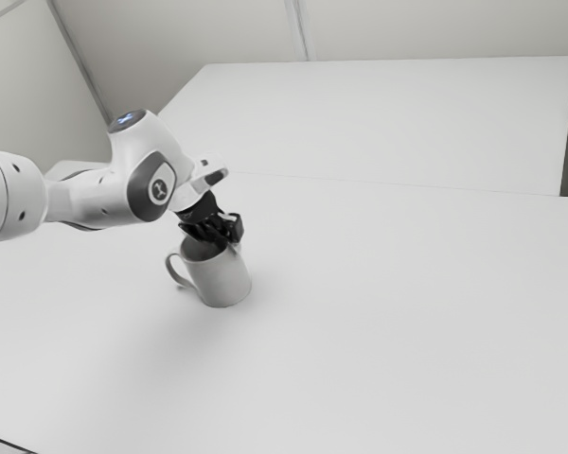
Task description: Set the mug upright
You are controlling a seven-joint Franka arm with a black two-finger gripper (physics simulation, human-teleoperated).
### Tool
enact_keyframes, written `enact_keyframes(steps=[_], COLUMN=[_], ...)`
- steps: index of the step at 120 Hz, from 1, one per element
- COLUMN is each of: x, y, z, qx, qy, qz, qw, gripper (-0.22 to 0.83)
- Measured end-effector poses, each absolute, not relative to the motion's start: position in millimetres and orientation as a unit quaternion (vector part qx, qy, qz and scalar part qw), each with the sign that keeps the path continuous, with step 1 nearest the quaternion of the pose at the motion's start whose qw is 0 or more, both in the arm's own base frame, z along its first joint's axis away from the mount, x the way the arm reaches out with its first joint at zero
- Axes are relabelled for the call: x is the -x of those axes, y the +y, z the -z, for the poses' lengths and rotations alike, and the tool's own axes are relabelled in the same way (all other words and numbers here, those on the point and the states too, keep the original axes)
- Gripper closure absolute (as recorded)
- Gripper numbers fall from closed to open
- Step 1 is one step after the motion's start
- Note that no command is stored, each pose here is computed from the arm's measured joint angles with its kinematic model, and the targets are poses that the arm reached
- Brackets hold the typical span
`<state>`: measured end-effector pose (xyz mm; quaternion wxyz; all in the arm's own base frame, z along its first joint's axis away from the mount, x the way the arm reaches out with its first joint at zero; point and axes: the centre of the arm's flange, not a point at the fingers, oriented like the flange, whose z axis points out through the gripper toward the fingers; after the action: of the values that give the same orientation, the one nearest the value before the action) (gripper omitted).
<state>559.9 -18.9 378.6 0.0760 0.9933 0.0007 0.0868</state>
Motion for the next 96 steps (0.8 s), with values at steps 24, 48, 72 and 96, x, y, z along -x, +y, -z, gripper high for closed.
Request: enact_keyframes(steps=[24,48,72,96], x=[-559,-563,-576,-583], y=[-20,-23,-27,-30], z=[-390,-430,-476,-529], qx=[-0.993,-0.99,-0.992,-0.993], qy=[0.015,0.018,-0.031,-0.045], qz=[-0.091,-0.115,-0.12,-0.11], qw=[0.076,0.075,0.013,-0.016], gripper=[0.2,0.08,0.03,0.01])
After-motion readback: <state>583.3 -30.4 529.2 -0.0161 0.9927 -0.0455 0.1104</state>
